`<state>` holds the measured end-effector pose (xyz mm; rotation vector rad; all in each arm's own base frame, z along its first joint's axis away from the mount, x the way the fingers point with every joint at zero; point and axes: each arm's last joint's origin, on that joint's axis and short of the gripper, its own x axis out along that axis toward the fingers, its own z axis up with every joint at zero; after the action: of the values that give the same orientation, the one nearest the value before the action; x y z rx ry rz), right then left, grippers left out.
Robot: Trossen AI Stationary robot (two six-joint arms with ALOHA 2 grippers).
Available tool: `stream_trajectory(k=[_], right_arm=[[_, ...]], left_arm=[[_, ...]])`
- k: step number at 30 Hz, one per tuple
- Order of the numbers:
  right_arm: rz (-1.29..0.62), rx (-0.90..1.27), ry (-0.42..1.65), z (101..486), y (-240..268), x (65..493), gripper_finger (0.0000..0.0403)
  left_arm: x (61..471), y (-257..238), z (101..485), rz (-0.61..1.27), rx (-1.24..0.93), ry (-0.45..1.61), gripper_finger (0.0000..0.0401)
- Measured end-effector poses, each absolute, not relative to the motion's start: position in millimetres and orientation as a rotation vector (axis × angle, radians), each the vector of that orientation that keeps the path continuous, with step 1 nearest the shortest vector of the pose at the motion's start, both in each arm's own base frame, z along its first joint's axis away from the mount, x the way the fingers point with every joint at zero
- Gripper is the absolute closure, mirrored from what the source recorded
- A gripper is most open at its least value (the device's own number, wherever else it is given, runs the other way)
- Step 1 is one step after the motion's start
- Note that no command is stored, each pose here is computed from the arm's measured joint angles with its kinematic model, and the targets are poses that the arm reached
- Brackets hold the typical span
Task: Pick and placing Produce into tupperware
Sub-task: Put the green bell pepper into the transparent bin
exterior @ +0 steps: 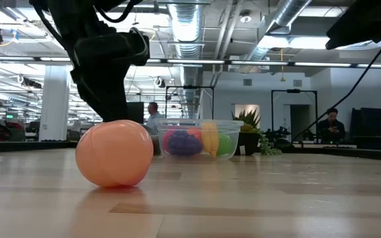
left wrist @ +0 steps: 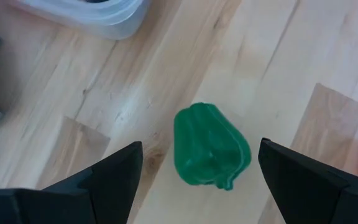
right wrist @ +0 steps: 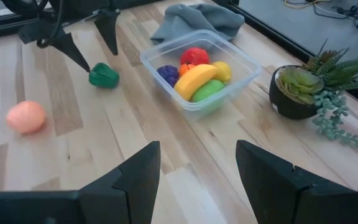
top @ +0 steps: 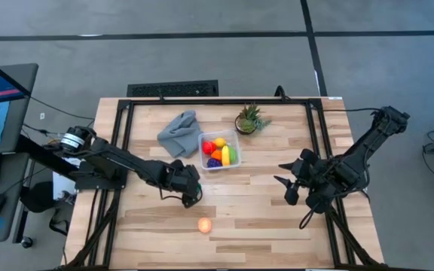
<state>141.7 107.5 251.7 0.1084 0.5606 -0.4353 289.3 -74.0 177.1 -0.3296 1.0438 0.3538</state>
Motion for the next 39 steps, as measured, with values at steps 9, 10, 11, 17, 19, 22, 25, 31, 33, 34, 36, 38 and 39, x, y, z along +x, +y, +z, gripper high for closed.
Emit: stream_trajectory(k=[9, 10, 11, 17, 19, 22, 25, 31, 33, 34, 36, 38, 39], right_arm=[[-0.438, 0.100, 0.566, 251, 107, 141, 0.0168], [-0.438, 0.100, 0.566, 251, 107, 141, 0.0168], [-0.438, 0.100, 0.567, 251, 107, 141, 0.0168], [-0.440, 0.095, 0.569, 251, 107, 141, 0.0168], [-0.440, 0.095, 0.569, 251, 107, 141, 0.0168], [-0.441, 0.093, 0.570, 251, 107, 141, 0.0168], [-0.441, 0.092, 0.571, 251, 106, 141, 0.0168], [-0.443, 0.093, 0.571, 251, 106, 141, 0.0168], [-0.443, 0.093, 0.570, 251, 106, 141, 0.0168], [-0.444, 0.092, 0.569, 251, 106, 141, 0.0168], [-0.447, 0.090, 0.565, 251, 106, 141, 0.0168], [-0.447, 0.090, 0.564, 251, 106, 141, 0.0168], [-0.447, 0.091, 0.564, 251, 106, 141, 0.0168]], left_arm=[[291, -66, 176, 0.370, -0.359, 1.054, 0.0093], [292, -65, 176, 0.367, -0.366, 1.056, 0.0092], [292, -64, 176, 0.363, -0.373, 1.060, 0.0091], [292, -62, 176, 0.350, -0.393, 1.071, 0.0069], [293, -62, 176, 0.348, -0.395, 1.066, 0.0059], [294, -62, 176, 0.343, -0.400, 1.056, 0.0048], [295, -62, 177, 0.337, -0.406, 1.042, 0.0044], [296, -58, 177, 0.352, -0.416, 1.040, 0.0043], [297, -56, 177, 0.354, -0.422, 1.039, 0.0043], [297, -55, 177, 0.353, -0.427, 1.036, 0.0043], [299, -53, 178, 0.352, -0.438, 1.016, 0.0043], [300, -51, 178, 0.353, -0.448, 1.008, 0.0043], [301, -50, 178, 0.352, -0.454, 1.010, 0.0043]])
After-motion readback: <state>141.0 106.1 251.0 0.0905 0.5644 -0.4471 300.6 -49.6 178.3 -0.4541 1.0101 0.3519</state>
